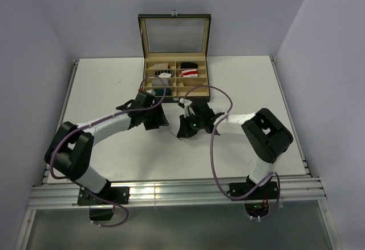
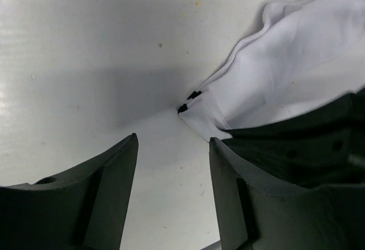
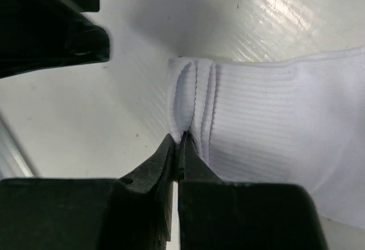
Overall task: Roll the socks
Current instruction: Roll the sock at the center of the board.
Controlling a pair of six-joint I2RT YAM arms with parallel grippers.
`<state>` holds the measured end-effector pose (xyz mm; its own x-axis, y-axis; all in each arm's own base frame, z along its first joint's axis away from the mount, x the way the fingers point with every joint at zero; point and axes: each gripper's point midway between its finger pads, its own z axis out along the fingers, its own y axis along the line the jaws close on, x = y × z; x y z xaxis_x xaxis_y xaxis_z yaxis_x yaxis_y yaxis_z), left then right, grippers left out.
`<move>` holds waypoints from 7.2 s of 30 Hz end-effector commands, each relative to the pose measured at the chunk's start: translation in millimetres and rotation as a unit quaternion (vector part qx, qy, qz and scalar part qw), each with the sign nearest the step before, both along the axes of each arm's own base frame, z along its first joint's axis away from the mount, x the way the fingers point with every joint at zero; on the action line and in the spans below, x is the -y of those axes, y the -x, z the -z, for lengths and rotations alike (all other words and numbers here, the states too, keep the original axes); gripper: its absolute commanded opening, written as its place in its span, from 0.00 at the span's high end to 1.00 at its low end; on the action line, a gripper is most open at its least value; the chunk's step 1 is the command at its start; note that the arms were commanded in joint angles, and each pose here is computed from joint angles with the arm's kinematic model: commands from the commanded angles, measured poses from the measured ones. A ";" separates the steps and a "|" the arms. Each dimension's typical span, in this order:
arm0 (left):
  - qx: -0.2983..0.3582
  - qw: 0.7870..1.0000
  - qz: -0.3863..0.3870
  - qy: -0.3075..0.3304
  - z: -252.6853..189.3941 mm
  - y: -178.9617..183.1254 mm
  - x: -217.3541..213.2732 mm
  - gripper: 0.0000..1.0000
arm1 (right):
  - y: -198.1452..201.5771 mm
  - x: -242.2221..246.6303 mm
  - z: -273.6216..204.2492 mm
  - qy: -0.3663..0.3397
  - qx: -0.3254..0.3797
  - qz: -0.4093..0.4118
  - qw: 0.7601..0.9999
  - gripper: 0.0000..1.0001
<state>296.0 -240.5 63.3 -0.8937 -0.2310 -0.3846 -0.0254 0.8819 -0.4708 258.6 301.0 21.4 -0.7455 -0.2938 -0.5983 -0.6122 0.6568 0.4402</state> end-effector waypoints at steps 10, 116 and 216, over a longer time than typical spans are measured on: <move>-0.033 0.989 -0.065 0.129 -3.5 20.1 26.9 0.43 | 21.0 12.4 12.3 -0.157 -0.259 0.074 0.950 1.00; -0.014 0.991 -0.104 0.081 -23.5 -25.6 38.7 0.43 | 28.9 20.6 5.4 -0.070 -0.125 0.020 0.990 1.00; -0.096 0.992 0.056 -0.066 38.8 4.9 53.6 0.91 | 23.8 28.1 20.6 0.218 0.170 0.078 0.958 1.00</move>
